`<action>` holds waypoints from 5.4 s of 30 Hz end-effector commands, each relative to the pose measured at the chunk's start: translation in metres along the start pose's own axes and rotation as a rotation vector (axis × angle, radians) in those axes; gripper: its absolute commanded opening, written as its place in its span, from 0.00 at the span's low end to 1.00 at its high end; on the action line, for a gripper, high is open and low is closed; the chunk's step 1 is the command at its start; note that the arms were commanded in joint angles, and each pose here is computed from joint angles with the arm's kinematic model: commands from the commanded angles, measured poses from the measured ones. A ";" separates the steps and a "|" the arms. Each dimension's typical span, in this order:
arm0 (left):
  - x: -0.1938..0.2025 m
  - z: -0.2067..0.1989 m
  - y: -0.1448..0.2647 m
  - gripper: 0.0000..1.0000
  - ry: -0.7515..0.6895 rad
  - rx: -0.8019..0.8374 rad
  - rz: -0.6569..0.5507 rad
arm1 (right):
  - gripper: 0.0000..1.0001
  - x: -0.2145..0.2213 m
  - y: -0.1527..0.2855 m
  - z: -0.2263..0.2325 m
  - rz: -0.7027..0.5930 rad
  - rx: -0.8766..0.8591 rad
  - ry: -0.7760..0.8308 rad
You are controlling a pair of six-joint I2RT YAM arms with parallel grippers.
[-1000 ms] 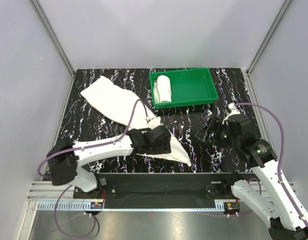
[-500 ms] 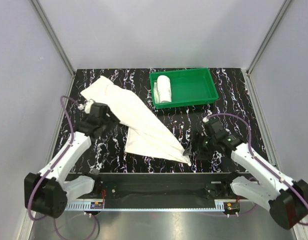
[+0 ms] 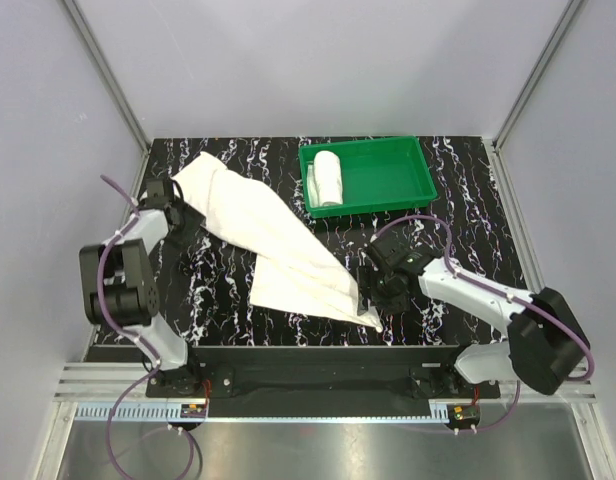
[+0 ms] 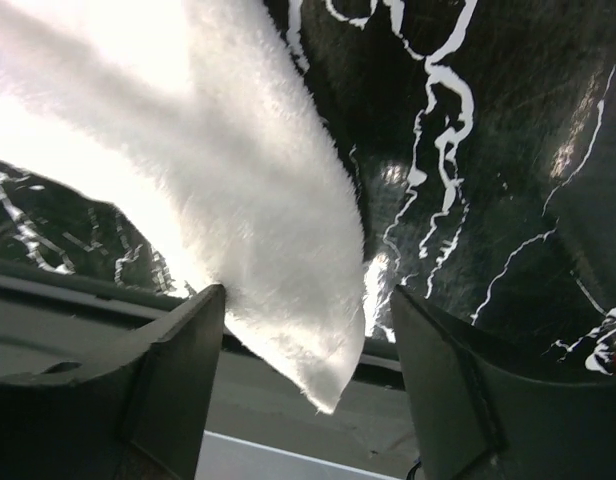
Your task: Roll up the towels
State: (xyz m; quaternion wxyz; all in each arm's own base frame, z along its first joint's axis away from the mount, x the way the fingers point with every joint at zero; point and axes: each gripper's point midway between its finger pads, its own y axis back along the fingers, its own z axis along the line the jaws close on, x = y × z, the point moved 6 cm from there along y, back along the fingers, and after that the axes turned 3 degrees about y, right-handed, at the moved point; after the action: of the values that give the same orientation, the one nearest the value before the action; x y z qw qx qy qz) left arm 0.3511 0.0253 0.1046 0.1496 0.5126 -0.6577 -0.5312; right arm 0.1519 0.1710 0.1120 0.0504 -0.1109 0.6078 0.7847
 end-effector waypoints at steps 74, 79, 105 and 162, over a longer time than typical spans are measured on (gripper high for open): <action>0.161 0.041 0.115 0.63 -0.709 0.020 0.126 | 0.00 -0.150 0.115 -0.078 -0.411 0.248 -0.127; 0.171 0.046 0.092 0.65 -0.760 -0.065 0.141 | 0.00 -0.147 0.116 -0.078 -0.410 0.242 -0.131; 0.170 0.006 0.107 0.00 -0.782 0.030 0.080 | 0.00 -0.147 0.115 -0.088 -0.418 0.283 -0.168; 0.140 0.104 0.157 0.00 -0.020 0.386 0.235 | 0.00 0.008 0.067 -0.091 -0.140 -0.204 -0.696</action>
State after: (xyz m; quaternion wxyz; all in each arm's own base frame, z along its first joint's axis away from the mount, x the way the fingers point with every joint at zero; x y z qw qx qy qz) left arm 0.1281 -0.0555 0.1482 0.1080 0.4637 -0.8219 -0.3126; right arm 0.1328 0.0568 0.1535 0.3351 0.1212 0.4802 0.8015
